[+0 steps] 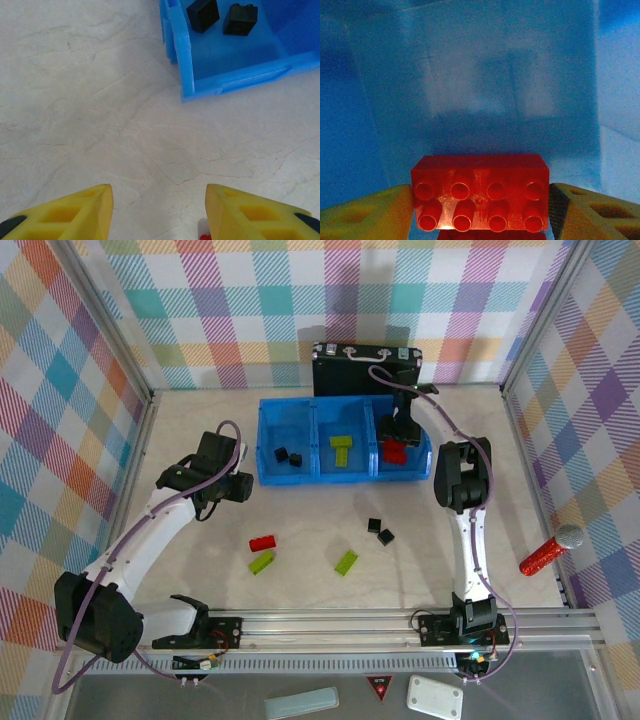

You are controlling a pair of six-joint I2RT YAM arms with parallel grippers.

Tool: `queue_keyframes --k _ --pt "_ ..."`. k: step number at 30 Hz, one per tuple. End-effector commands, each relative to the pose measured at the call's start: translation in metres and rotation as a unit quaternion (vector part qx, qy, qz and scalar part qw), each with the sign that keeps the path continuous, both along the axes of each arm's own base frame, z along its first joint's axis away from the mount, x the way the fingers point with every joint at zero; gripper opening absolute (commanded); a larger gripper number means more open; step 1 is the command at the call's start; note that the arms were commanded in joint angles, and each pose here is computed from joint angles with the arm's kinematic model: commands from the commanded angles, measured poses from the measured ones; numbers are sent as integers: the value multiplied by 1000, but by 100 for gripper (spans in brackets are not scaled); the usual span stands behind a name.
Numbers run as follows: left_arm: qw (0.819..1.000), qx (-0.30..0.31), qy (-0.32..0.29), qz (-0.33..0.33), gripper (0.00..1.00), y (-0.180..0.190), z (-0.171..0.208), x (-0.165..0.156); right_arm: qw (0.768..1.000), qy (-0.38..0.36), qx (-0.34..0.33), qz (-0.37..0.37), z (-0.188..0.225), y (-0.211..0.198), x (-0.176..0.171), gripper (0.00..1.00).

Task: Sort the legos into containers by color
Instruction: Place the lego in the container, then pick up the lego from the middle-left of the table.

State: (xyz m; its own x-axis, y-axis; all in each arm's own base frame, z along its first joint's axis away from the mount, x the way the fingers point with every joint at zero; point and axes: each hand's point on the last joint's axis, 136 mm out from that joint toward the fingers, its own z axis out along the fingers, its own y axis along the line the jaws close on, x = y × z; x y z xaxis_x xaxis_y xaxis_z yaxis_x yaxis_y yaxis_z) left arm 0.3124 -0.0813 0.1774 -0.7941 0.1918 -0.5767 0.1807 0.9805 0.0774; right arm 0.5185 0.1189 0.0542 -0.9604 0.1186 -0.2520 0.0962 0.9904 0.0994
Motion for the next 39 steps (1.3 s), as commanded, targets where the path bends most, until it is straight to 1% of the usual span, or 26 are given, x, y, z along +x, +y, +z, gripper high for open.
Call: queue_keyframes --k 1,4,10,18,22,25,31,35,39 --pt "1000 -1 -3 2 52 4 1 -2 999 -33 11 6 46 -1 2 72" --pt "1000 -3 -4 2 52 4 2 -2 999 -37 10 6 52 -2 1 74" --pt "1000 -5 -6 4 52 4 3 -3 999 -48 13 9 71 -1 -3 74" --pt "1000 -21 15 8 52 -2 -3 -4 997 -67 27 15 108 2 -23 74" --pt "999 -25 26 21 52 -1 -3 -4 997 -70 38 19 121 8 -40 73" --pt "998 -32 51 31 52 -3 -8 -8 996 -74 43 24 127 14 -55 73" --pt "990 -66 103 65 57 -13 -27 -21 995 -74 54 33 131 26 -89 73" --pt "986 -85 118 83 61 -22 -39 -30 995 -69 57 38 127 32 -112 73" --pt "980 -87 134 116 66 -25 -52 -41 996 -61 57 41 119 33 -136 73"
